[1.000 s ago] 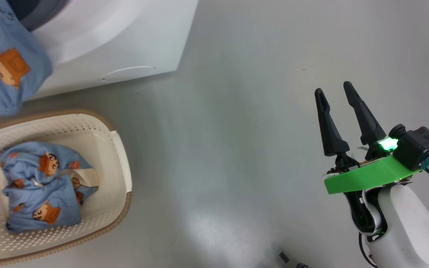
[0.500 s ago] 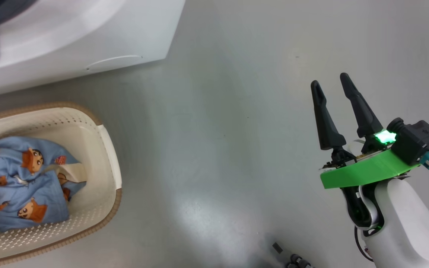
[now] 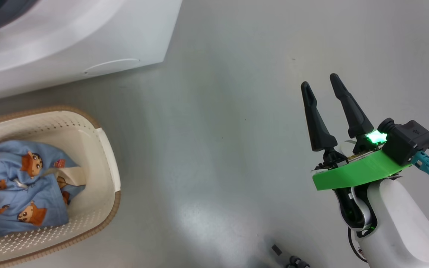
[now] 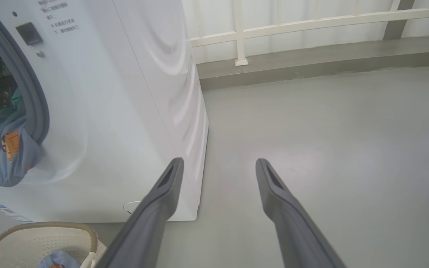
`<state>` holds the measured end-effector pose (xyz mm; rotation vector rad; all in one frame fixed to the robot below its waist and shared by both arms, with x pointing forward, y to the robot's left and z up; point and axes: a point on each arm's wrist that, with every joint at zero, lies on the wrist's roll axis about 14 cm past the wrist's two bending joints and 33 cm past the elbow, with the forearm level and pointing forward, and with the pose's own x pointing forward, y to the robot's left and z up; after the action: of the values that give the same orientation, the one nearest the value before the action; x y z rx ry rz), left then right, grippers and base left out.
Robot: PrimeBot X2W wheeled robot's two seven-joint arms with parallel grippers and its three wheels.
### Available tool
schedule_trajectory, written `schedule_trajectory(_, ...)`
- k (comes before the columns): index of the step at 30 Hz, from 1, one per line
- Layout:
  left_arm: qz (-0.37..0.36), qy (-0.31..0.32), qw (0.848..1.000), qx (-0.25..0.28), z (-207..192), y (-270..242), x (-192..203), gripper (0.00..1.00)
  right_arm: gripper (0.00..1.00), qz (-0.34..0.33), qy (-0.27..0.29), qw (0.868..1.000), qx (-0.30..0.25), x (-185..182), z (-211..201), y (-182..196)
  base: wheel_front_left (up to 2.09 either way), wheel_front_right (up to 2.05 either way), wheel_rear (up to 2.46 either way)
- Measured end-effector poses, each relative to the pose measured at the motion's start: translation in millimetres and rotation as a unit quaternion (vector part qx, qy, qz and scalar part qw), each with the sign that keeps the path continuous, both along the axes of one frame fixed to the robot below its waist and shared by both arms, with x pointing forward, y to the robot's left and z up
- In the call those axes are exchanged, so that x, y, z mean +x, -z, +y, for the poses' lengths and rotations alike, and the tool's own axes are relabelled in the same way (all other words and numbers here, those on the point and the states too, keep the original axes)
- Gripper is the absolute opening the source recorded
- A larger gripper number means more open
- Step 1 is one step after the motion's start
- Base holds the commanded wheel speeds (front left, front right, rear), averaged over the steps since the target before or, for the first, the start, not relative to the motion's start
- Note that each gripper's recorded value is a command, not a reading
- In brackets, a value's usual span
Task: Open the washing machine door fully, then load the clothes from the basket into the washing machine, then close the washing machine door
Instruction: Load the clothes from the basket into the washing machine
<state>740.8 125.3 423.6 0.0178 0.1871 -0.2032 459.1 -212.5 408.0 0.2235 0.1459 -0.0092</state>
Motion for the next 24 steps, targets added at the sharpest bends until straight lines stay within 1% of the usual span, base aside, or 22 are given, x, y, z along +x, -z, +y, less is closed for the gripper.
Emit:
schedule_trajectory(6,0.036,0.008,0.999,0.012,-5.1,1.5,-3.8,1.0,1.0,-0.006,-0.003,1.0,0.002,0.3,2.3,-4.7,0.0,0.0,0.0)
schedule_trajectory(13,0.027,0.004,1.0,0.009,-1.4,-2.3,-5.1,1.0,1.0,-0.008,-0.005,1.0,0.003,1.1,4.0,-6.2,0.0,0.0,0.0)
schedule_trajectory(24,-0.032,-0.014,0.997,-0.065,-6.7,-26.2,-8.9,1.0,1.0,-0.014,-0.012,1.0,0.003,3.3,6.3,-10.0,0.0,0.0,0.0)
